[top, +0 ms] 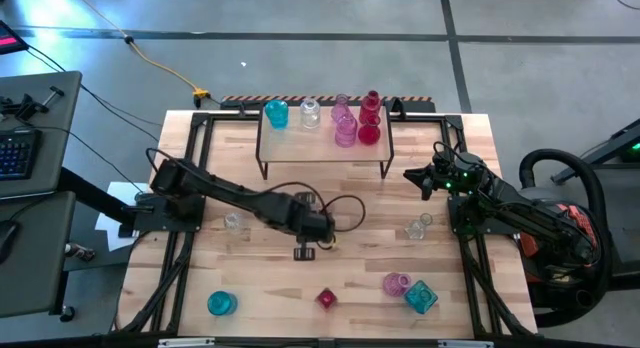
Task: Sort vases onto shelf
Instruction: Put the left violet vase on the shelf aligned with the other violet vase
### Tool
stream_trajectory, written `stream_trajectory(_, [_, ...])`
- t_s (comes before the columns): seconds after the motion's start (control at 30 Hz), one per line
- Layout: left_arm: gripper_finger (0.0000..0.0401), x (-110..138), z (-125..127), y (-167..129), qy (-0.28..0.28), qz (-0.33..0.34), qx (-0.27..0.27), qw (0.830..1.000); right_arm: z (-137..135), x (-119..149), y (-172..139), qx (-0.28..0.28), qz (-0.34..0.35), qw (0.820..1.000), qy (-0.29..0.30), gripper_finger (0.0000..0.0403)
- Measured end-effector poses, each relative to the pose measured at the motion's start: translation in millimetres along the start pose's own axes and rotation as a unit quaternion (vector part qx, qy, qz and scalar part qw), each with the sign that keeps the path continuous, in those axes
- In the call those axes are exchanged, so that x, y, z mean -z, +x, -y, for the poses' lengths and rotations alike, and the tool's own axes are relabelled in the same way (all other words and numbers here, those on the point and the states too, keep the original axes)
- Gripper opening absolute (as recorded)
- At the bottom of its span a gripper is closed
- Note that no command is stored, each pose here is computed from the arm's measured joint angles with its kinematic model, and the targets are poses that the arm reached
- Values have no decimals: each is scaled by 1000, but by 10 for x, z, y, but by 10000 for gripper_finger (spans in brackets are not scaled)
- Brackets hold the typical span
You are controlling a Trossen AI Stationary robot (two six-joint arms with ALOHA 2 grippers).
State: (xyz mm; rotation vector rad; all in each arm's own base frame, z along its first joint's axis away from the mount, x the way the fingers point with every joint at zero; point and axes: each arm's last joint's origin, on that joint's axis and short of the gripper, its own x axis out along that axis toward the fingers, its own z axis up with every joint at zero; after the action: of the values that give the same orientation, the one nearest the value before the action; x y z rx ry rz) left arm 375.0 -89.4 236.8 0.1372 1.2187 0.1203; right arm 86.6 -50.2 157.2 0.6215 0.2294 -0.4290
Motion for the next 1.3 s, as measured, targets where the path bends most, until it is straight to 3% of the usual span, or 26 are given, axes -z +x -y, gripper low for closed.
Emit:
stream_trajectory(0.13, [64,174,-13,-140,8,12,-11,1000,0,0,-1,0,0,1000,0,73])
stream_trajectory(0.33, [64,781,-183,-267,-50,43,-15,998,2,2,4,1,-2,1000,1,73])
stream_trajectory(0.63, [64,1611,-440,-576,-153,195,-3,969,2,2,4,1,-2,1000,1,73])
stream_trajectory(0.9, [64,1970,-756,-1042,-166,369,-92,910,2,2,4,1,-2,1000,1,73])
stream_trajectory(1.3, [65,2199,-1080,-1627,-110,528,-196,819,8,-14,4,17,13,1000,17,73])
